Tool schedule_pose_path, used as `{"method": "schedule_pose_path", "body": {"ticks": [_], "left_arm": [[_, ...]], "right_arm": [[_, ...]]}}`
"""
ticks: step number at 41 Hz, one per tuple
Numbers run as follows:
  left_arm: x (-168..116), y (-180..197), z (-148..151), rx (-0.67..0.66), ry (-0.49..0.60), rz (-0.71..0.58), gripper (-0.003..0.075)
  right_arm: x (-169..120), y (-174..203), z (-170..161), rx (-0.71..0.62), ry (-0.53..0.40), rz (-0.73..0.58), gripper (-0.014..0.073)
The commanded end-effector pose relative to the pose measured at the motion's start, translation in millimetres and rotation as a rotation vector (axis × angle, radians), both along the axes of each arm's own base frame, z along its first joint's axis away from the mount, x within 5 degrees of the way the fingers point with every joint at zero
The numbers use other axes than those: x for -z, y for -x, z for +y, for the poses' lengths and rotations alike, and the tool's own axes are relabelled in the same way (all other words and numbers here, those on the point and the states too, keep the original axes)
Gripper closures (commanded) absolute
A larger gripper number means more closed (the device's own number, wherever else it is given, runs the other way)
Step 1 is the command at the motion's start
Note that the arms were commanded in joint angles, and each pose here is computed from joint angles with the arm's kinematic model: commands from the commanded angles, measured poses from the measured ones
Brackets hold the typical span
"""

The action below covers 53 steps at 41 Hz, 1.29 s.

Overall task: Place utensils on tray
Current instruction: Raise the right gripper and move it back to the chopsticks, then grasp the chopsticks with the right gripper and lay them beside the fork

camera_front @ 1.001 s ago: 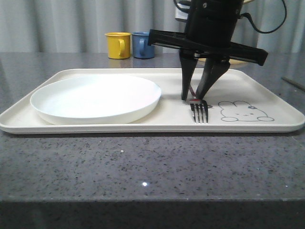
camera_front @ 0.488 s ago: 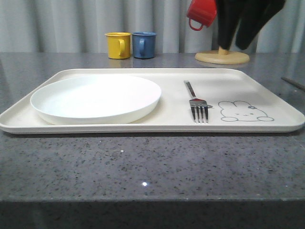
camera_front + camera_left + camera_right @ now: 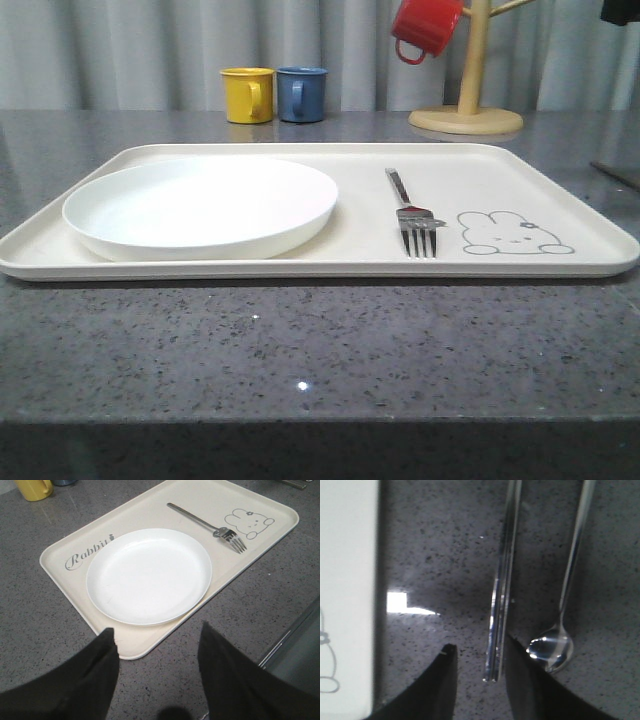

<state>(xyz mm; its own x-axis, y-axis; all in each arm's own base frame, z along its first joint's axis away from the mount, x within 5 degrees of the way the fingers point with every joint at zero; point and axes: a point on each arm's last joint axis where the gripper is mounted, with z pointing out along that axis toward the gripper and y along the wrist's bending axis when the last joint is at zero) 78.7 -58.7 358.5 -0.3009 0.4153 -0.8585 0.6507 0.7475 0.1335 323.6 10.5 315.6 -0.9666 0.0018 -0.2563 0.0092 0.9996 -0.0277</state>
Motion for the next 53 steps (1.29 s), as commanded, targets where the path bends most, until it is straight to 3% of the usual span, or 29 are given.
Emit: {"method": "schedule_pose_path", "body": {"ticks": [1,25,37,40,48,53], "left_arm": [[-13.9,-1.2,-2.1,0.004,0.069,-0.071,0.0363],[-13.9,-1.2,-2.1,0.004,0.069,-0.071,0.0363],[-13.9,-1.2,-2.1,0.004,0.069,-0.071,0.0363],[-13.9,-1.2,-2.1,0.004,0.069,-0.071,0.0363],[-13.9,-1.2,-2.1,0.004,0.069,-0.071,0.0363],[-13.9,-1.2,-2.1,0.004,0.069,-0.071,0.0363]], "right_arm": [[-11.4,0.9,-13.5,0.012,0.017,-0.044,0.0319],[35.9,-26.5,-16.3,0.022,-0.023,0.085,0.0319],[38.4,-29.8,-15.6,0.023,-0.032,0.071,0.032],[38.4,-29.7,-15.6,0.023,-0.032,0.072,0.0359],[38.4,-29.6,-15.6,0.023,-0.032,0.073,0.0573],[35.4,-27.0,-13.8,0.021,-0.038,0.084,0.058]]}}
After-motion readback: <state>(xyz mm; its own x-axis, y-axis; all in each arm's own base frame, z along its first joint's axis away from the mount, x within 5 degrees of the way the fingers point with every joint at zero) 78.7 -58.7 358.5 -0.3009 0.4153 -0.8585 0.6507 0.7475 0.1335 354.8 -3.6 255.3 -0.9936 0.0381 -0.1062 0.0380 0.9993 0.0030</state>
